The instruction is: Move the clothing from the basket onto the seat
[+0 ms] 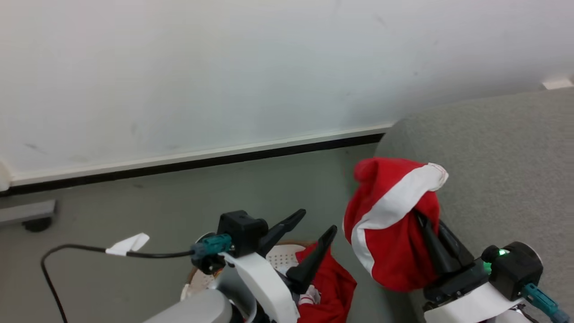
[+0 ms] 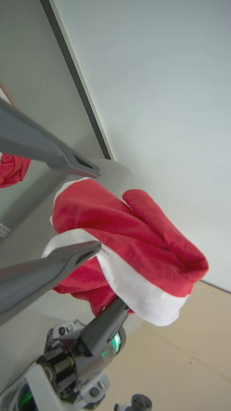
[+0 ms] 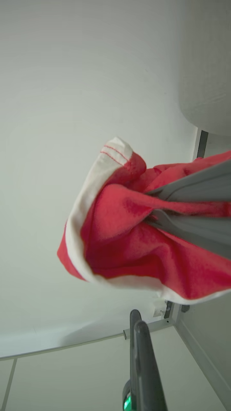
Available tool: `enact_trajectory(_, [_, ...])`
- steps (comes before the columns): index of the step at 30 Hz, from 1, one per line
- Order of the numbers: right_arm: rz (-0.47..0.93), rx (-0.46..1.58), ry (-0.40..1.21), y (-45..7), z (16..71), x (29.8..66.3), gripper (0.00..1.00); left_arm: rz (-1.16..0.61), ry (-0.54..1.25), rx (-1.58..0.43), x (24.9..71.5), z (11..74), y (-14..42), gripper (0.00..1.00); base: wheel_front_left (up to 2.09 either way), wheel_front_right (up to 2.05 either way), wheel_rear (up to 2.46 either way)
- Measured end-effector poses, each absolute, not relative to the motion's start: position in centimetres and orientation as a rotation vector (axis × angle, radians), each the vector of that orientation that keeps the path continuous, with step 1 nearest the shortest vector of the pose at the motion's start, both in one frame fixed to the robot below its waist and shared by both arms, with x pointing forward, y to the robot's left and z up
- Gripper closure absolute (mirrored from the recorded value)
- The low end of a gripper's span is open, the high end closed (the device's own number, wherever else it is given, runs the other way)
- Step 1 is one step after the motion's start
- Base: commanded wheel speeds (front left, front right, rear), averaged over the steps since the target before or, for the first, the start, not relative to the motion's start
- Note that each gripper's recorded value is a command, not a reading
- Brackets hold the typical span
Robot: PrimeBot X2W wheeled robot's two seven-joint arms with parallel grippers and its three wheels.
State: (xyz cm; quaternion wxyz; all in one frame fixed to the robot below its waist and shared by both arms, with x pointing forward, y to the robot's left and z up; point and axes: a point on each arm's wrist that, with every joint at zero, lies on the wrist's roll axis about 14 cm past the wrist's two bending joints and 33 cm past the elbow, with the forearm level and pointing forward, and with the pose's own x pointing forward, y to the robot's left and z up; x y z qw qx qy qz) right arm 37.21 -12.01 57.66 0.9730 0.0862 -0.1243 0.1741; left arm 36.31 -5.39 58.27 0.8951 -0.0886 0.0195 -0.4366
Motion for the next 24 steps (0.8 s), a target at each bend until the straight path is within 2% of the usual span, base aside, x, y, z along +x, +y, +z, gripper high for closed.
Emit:
enact_trajectory(8, [0.096,0.136,-0.239,-20.3,56.6,34.5,1.0,-1.141,0.06,-0.173,33.7,57.0,-12.2,0.0,0.0,0.0,0.0])
enact_trajectory(14, [-0.019,0.123,-0.209,-23.5,55.5,33.7,1.0,-1.249,0.062,-0.161,33.0,56.1,-14.6,0.0,0.0,0.0,0.0])
enact_trajectory(18, [-0.063,0.125,-0.204,-24.5,55.2,34.1,1.0,-1.286,0.069,-0.163,33.3,55.5,-15.2,0.0,0.0,0.0,0.0])
enact_trajectory(24, [-0.157,0.095,-0.206,-27.9,55.0,38.7,1.0,-1.318,0.096,-0.157,36.3,52.7,-14.5,0.0,0.0,0.0,0.0])
